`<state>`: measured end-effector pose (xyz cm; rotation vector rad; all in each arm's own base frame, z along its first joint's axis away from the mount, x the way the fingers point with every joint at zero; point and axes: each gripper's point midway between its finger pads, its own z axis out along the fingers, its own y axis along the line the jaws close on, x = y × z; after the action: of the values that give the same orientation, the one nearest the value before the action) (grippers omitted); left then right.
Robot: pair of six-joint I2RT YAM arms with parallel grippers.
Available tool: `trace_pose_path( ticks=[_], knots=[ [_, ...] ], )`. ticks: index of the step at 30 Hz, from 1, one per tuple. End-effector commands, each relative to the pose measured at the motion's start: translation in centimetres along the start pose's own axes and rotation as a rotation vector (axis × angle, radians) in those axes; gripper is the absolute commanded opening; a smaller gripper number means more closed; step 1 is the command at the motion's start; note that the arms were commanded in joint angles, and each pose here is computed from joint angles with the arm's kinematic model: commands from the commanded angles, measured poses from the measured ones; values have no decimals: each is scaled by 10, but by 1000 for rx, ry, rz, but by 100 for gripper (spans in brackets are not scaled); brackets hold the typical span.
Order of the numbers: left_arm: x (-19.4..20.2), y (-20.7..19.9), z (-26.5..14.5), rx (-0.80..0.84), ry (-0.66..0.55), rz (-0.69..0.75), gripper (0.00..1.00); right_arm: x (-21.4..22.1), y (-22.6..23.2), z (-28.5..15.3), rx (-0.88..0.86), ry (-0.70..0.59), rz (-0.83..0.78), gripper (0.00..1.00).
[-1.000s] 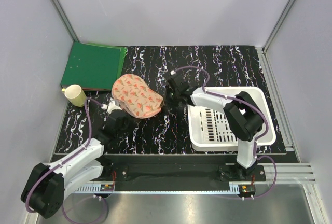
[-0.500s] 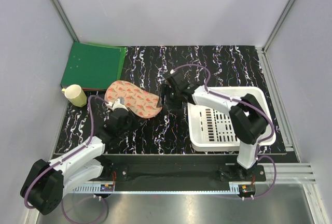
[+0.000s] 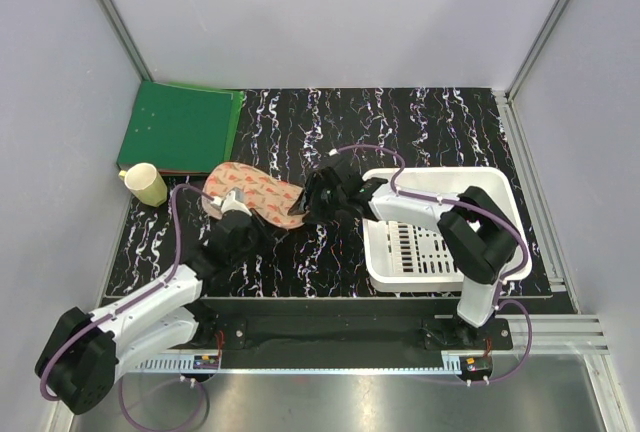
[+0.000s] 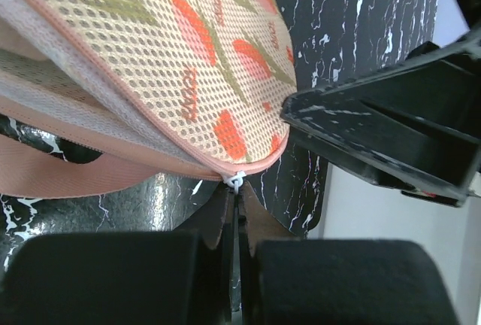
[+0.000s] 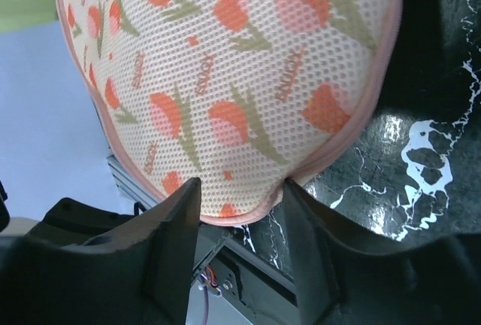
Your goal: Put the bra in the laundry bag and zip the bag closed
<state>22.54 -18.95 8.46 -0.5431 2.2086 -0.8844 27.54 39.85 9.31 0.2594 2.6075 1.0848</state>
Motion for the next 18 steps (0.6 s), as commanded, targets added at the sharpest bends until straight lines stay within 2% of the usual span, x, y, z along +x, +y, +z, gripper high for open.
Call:
trace_pose_path(
  ticks=[1,6,8,10,18],
  knots=[
    [-13,-26,-5,83,-42,-2,0,-2,23,8,-93,-18,61,48],
    [-12,-28,-7,104,-43,13,0,1,16,11,-87,8,58,49],
    [-12,-26,-7,100,-44,18,0,6,15,10,-86,22,54,56],
    [-11,-24,-6,96,-44,18,0,10,11,7,-76,20,42,59],
    [-7,-25,-3,110,-26,19,0,18,-1,15,-44,33,31,56]
  ],
)
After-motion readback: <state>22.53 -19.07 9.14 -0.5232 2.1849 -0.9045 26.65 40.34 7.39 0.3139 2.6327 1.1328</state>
